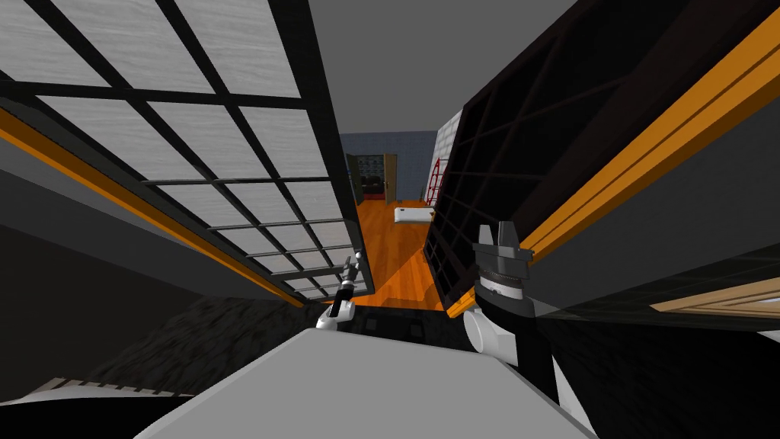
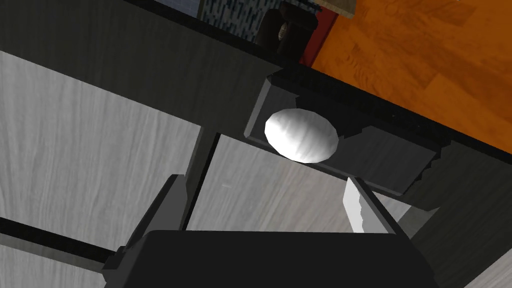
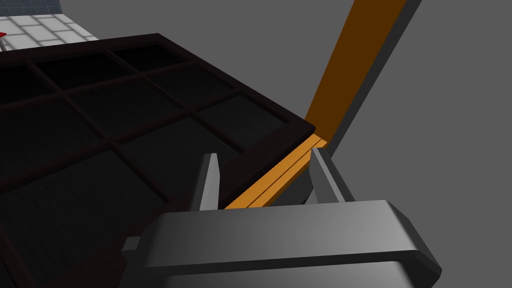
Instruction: Push the door open
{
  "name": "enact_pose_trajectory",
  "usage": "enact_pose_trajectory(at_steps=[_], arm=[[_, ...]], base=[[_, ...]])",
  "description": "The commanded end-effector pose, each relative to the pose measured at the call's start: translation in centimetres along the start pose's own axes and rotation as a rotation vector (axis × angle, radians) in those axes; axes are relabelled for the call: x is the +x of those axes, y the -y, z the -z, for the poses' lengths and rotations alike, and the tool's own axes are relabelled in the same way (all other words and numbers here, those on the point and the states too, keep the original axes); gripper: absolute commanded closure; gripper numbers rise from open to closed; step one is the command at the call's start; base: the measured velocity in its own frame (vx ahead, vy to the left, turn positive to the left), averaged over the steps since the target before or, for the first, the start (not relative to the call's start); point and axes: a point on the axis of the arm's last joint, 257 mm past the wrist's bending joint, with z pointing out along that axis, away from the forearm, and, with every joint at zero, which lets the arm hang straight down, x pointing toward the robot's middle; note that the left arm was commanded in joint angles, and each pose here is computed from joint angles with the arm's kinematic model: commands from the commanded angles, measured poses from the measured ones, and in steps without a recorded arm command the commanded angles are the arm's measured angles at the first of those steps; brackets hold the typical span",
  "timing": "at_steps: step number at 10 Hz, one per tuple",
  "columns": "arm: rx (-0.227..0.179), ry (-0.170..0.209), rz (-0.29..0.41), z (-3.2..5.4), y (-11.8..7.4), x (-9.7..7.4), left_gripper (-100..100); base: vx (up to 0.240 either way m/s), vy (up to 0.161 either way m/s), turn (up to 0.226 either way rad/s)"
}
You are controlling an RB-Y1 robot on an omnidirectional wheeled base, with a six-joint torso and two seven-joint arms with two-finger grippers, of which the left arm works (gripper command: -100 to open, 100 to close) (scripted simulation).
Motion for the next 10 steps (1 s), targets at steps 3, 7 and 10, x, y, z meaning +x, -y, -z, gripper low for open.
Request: enact_pose_trajectory(at_steps=[3, 7, 10], arm=[[-0.002, 0.005, 0.117, -0.12, -0.22, 0.27, -100], [-0.004, 0.010, 0.233, -0.21, -0.42, 0.48, -100], [-0.006, 0.014, 0.327, -0.29, -0.63, 0.68, -100]], base=[[-0.028, 0.000, -0.004], [-0.025, -0.002, -0.002], [-0.033, 0.001, -0.003]])
